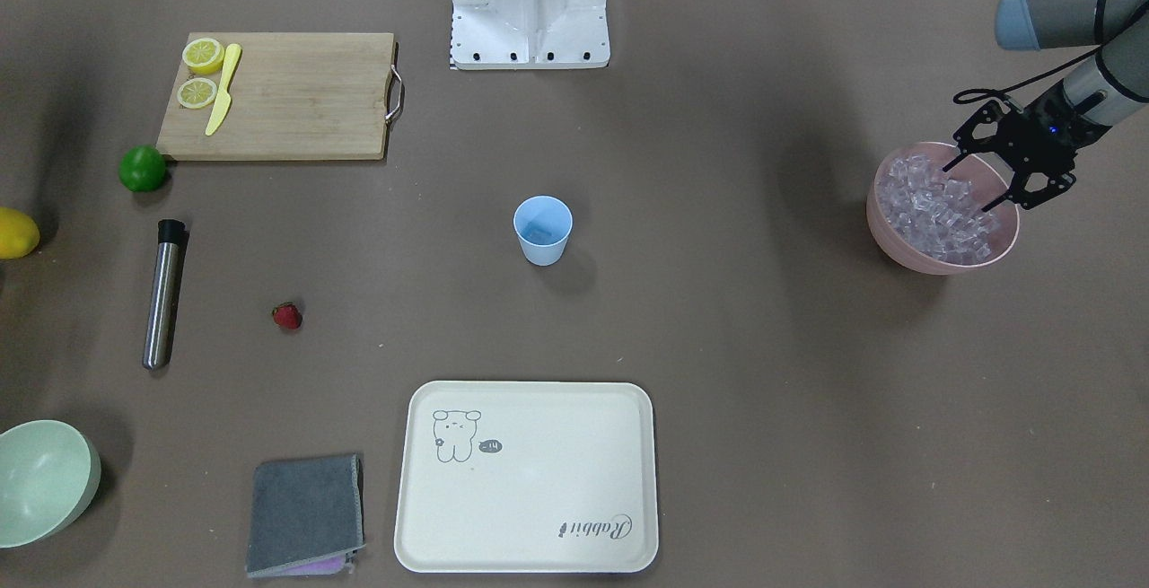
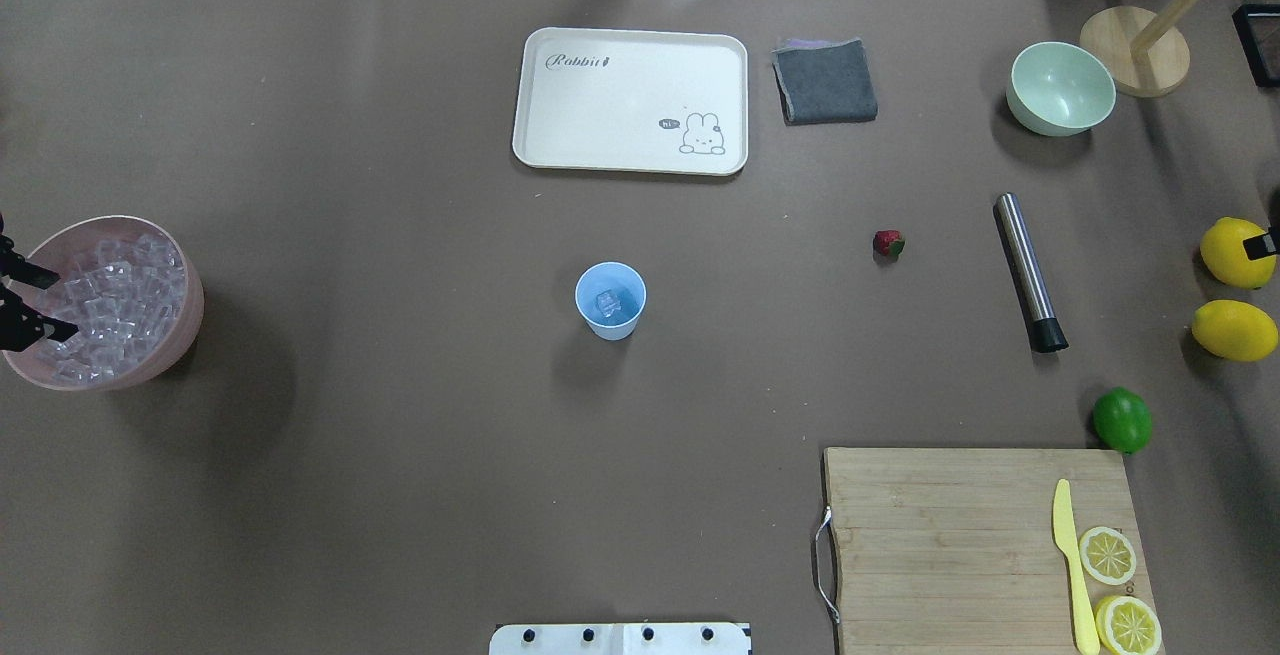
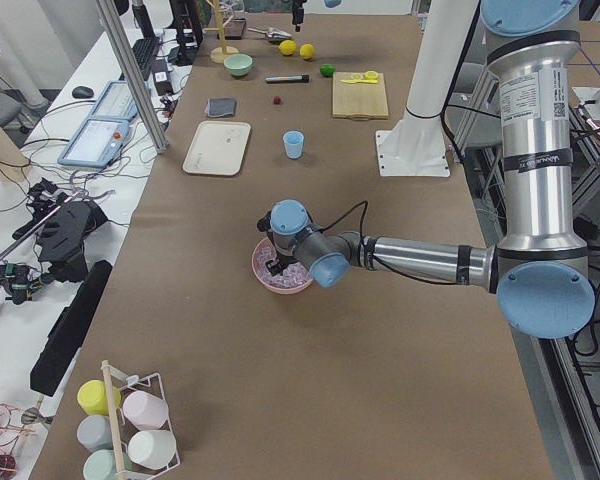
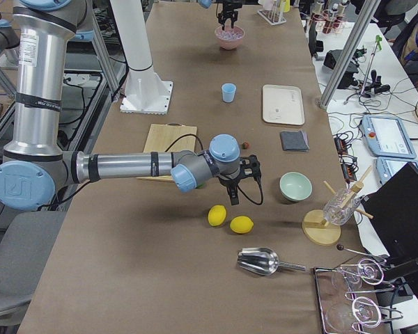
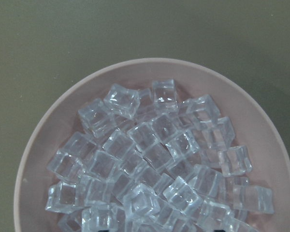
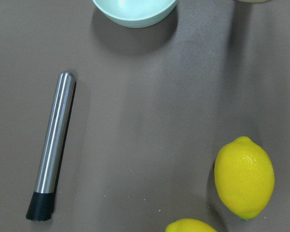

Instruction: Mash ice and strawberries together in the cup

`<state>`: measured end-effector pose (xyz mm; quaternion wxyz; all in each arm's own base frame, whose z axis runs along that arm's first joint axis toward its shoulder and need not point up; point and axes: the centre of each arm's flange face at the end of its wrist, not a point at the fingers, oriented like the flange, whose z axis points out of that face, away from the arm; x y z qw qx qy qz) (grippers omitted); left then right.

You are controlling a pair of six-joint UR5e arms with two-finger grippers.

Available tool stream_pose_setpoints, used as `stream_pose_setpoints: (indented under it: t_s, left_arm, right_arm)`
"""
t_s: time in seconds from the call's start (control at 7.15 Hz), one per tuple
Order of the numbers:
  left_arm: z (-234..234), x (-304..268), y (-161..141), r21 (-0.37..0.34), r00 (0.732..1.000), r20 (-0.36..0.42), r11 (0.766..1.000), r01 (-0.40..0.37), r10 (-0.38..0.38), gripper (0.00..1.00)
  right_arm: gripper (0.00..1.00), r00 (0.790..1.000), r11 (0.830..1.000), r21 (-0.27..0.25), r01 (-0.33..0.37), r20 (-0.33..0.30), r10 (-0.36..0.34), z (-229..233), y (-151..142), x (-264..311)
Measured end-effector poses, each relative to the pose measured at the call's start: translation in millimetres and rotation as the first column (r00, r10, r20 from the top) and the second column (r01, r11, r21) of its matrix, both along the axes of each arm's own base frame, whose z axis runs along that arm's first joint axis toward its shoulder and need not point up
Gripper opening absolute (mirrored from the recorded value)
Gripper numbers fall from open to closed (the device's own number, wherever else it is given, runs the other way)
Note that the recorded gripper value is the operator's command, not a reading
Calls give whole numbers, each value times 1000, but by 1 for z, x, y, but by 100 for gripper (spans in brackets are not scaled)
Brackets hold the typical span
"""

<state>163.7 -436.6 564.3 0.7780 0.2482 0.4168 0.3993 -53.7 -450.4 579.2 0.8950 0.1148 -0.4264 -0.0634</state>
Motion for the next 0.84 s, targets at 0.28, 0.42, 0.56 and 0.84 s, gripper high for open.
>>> stream_pose_setpoints:
  t_s: [0.28, 0.42, 0.56, 0.84]
  left_arm:
    - [-15, 17, -10, 28, 1000, -14, 999, -20, 21, 78]
    - [-17, 27, -11, 34, 999, -16, 999, -39, 40, 78]
    - [-16, 33, -10, 35, 999, -15, 998, -51, 52, 78]
    - [-7, 37, -5, 28, 998, -10, 998, -62, 62, 78]
  right_arm:
    - [100, 1000, 1000, 3, 2, 2, -2, -2, 0, -1]
    - [100, 1000, 1000, 6, 3, 3, -3, -3, -1, -1]
    - [100, 1000, 1000, 10, 3, 3, -3, -5, -1, -2]
    - [100, 1000, 1000, 21, 0, 0, 0, -10, -4, -2]
